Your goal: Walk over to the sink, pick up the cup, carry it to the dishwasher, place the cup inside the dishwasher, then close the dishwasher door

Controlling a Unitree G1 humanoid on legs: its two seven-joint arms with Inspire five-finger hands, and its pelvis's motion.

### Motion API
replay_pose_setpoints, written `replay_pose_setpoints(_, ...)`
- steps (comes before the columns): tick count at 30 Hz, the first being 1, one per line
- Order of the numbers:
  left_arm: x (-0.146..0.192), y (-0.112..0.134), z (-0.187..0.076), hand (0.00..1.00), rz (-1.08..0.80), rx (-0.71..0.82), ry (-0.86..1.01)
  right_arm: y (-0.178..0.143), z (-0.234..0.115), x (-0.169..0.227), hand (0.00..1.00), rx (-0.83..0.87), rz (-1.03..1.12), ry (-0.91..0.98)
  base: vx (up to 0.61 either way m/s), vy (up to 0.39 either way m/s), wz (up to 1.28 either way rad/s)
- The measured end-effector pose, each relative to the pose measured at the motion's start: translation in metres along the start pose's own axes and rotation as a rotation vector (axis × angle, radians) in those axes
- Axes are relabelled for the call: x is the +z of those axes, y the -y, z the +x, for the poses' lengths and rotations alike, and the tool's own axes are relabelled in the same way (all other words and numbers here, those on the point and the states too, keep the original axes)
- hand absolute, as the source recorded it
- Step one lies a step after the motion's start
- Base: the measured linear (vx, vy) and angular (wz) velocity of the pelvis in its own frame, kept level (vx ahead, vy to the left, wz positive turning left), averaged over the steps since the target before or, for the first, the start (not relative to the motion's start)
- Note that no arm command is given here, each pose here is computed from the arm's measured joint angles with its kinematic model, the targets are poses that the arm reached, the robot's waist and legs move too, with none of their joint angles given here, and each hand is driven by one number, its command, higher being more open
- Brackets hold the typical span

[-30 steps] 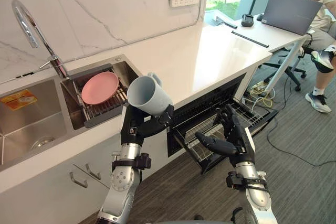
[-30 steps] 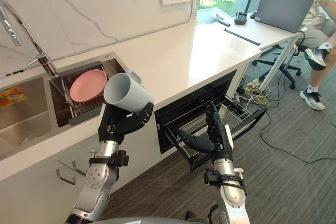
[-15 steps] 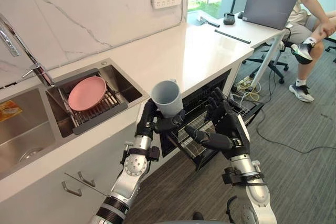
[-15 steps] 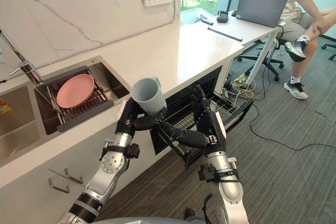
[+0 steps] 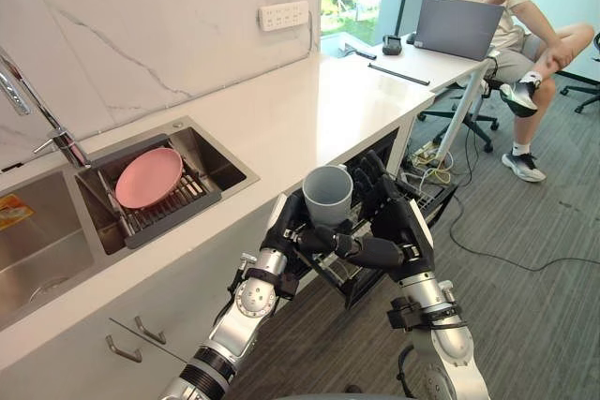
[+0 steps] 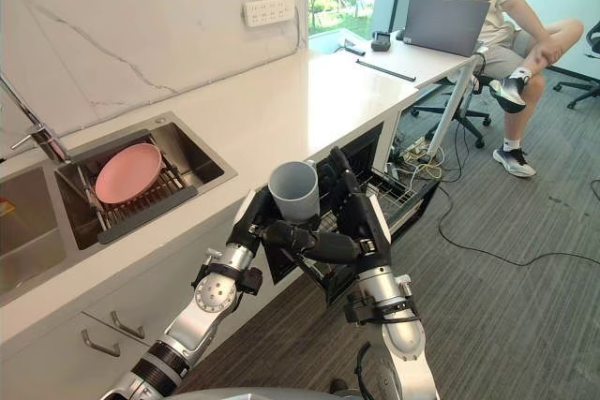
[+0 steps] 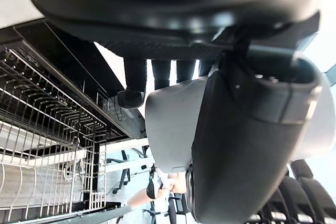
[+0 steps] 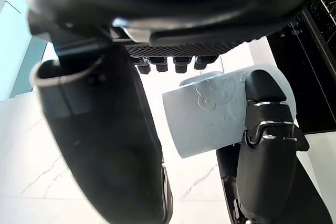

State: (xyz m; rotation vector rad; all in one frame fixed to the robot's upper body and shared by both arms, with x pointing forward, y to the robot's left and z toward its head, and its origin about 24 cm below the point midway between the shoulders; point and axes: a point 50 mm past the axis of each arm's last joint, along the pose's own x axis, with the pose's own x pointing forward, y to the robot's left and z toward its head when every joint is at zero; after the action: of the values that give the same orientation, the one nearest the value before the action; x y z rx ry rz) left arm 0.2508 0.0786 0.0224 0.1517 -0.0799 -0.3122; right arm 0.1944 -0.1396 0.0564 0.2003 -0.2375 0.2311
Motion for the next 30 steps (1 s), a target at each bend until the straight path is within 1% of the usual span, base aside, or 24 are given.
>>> replay_pose_setpoints(9, 0.013, 0.005, 0.002, 0.0, 0.045, -0.055, 0.063, 0.002, 0.0, -0.001, 1.0, -0.051, -0.043, -0.011, 0.0, 0.0, 0.0)
replay_pose_setpoints(13, 0.022, 0.01, 0.002, 0.0, 0.068, -0.079, 0.105, 0.005, -0.002, -0.008, 1.0, -0.111, -0.076, -0.052, 0.0, 0.0, 0.0)
replay_pose_setpoints(18, 0.022, 0.014, 0.002, 0.0, 0.075, -0.106, 0.109, 0.007, -0.003, -0.011, 1.0, -0.166, -0.096, -0.069, 0.0, 0.0, 0.0)
replay_pose_setpoints(23, 0.025, 0.015, 0.001, 0.0, 0.065, -0.126, 0.114, 0.007, -0.003, -0.011, 1.0, -0.187, -0.099, -0.071, 0.0, 0.0, 0.0)
replay_pose_setpoints(26, 0.026, 0.018, -0.002, 0.0, 0.016, -0.137, 0.113, 0.006, -0.003, -0.011, 1.0, -0.193, -0.096, -0.07, 0.0, 0.0, 0.0)
replay_pose_setpoints(27, 0.025, 0.019, -0.004, 0.0, 0.012, -0.147, 0.108, 0.006, -0.003, -0.011, 0.0, -0.196, -0.092, -0.069, 0.0, 0.0, 0.0)
replay_pose_setpoints(30, 0.023, 0.023, -0.005, 0.0, -0.008, -0.169, 0.097, 0.004, -0.002, -0.012, 0.0, -0.203, -0.086, -0.069, 0.0, 0.0, 0.0)
